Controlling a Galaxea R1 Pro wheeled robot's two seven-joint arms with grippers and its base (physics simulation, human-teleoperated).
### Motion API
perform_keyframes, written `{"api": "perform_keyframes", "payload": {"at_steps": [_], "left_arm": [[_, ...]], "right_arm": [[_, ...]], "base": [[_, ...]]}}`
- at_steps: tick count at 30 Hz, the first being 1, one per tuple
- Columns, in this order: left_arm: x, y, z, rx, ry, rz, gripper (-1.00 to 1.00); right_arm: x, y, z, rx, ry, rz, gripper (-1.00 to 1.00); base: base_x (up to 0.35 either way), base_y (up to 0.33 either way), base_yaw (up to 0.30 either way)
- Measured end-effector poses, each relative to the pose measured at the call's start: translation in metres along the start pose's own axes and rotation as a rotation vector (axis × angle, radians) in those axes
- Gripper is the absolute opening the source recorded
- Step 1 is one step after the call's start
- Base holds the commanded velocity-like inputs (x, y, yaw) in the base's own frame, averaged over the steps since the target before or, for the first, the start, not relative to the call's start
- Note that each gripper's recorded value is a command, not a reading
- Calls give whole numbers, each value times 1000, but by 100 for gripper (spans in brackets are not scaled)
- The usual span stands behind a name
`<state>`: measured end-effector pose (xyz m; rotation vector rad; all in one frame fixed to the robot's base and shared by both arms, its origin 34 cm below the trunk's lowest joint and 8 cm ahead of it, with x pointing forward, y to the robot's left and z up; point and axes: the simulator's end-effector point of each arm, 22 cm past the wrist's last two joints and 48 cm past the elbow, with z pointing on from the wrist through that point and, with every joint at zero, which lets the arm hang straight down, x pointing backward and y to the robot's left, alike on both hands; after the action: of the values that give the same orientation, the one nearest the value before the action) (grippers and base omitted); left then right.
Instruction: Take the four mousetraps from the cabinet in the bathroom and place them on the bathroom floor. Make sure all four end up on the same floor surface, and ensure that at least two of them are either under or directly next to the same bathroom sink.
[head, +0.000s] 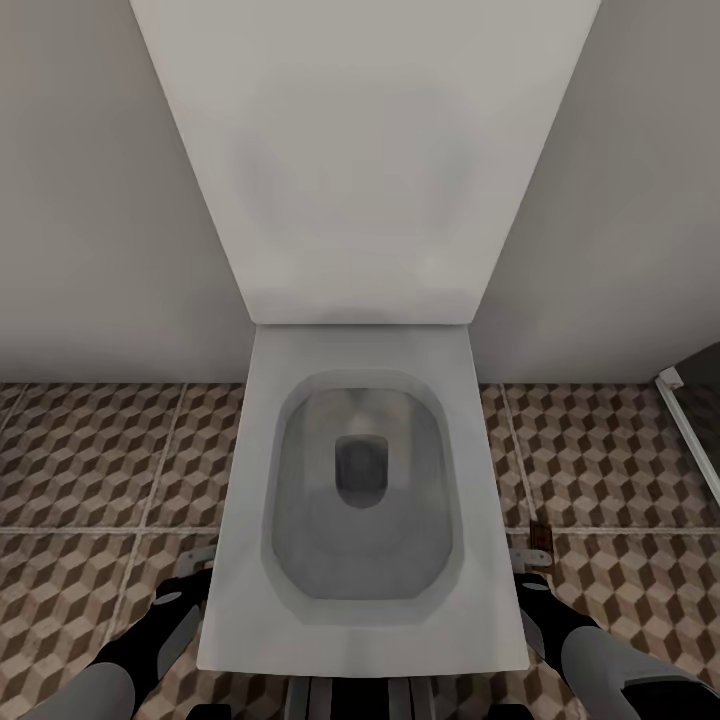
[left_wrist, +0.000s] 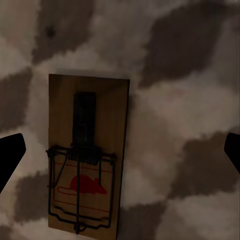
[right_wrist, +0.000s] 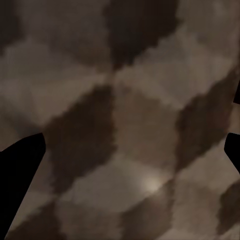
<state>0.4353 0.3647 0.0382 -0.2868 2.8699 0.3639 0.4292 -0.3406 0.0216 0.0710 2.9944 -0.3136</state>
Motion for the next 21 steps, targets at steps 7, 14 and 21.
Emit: {"api": "perform_keyframes", "payload": {"at_steps": [7,14,21], "left_arm": [[0,-1,0,1,0,-1,100],[-1,-1,0,1,-1,-1,100],[-1,-2,0,2,-2,1,100]], "right_arm": [[0,0,0,0,0,0,100],[0,0,0,0,-1,0,100],[0,0,0,0,-1,0,100]], "base": [[0,0,0],[0,0,0],[0,0,0]]}}
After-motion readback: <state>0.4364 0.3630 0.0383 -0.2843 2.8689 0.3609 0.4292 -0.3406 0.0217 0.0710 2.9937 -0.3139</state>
